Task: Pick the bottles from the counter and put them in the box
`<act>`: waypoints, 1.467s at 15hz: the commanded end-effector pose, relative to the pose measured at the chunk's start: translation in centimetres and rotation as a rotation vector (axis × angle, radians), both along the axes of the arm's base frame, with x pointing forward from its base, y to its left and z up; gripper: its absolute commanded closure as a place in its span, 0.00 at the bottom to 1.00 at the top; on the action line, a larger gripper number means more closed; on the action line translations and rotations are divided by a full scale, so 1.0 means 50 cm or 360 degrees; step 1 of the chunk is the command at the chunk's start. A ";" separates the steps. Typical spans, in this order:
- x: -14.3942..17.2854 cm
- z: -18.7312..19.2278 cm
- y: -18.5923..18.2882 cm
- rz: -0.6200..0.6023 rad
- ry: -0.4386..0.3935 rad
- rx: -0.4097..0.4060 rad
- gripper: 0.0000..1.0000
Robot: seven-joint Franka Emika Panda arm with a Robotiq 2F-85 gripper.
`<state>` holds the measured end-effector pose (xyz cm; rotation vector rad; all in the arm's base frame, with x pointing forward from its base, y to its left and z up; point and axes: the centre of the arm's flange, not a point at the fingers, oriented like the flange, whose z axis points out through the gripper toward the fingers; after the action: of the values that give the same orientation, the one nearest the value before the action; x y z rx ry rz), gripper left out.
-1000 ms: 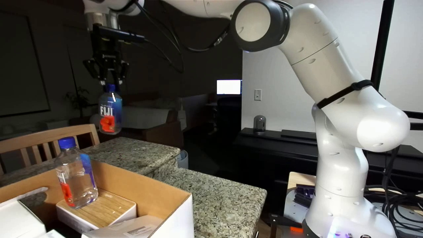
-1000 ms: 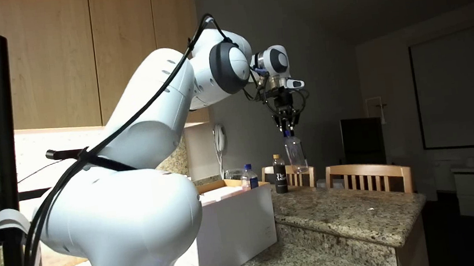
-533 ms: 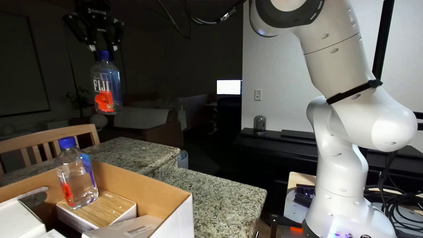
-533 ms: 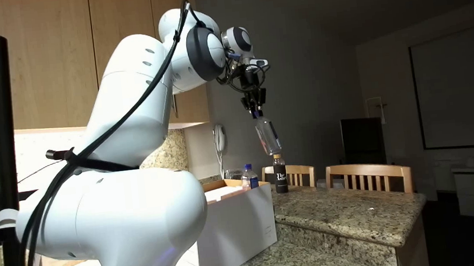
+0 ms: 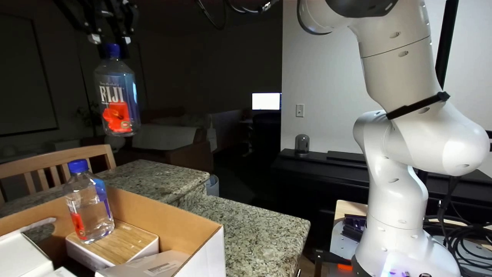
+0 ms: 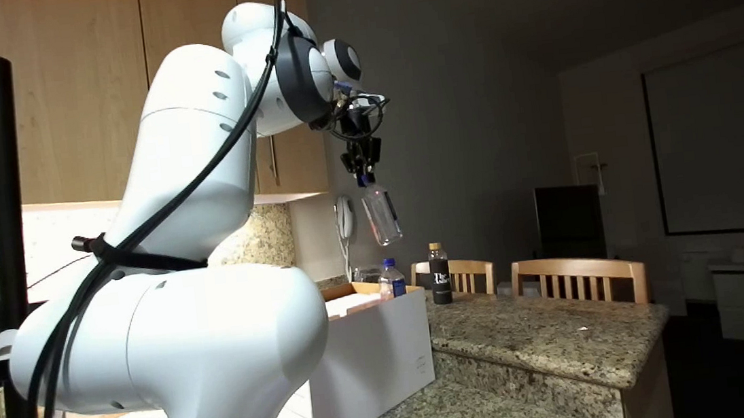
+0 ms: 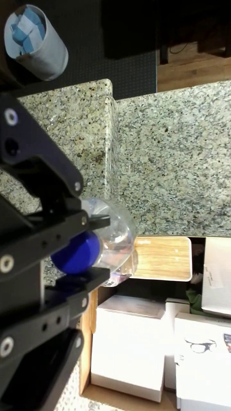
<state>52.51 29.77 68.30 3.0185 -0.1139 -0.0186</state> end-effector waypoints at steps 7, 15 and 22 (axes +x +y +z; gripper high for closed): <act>-0.020 -0.146 0.021 0.0314 0.0327 0.0114 0.85; -0.016 -0.254 0.023 0.0497 0.0464 0.0228 0.85; 0.009 -0.337 0.037 0.0669 0.0469 0.0255 0.85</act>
<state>53.82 32.47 52.89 3.0667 0.4801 -0.4288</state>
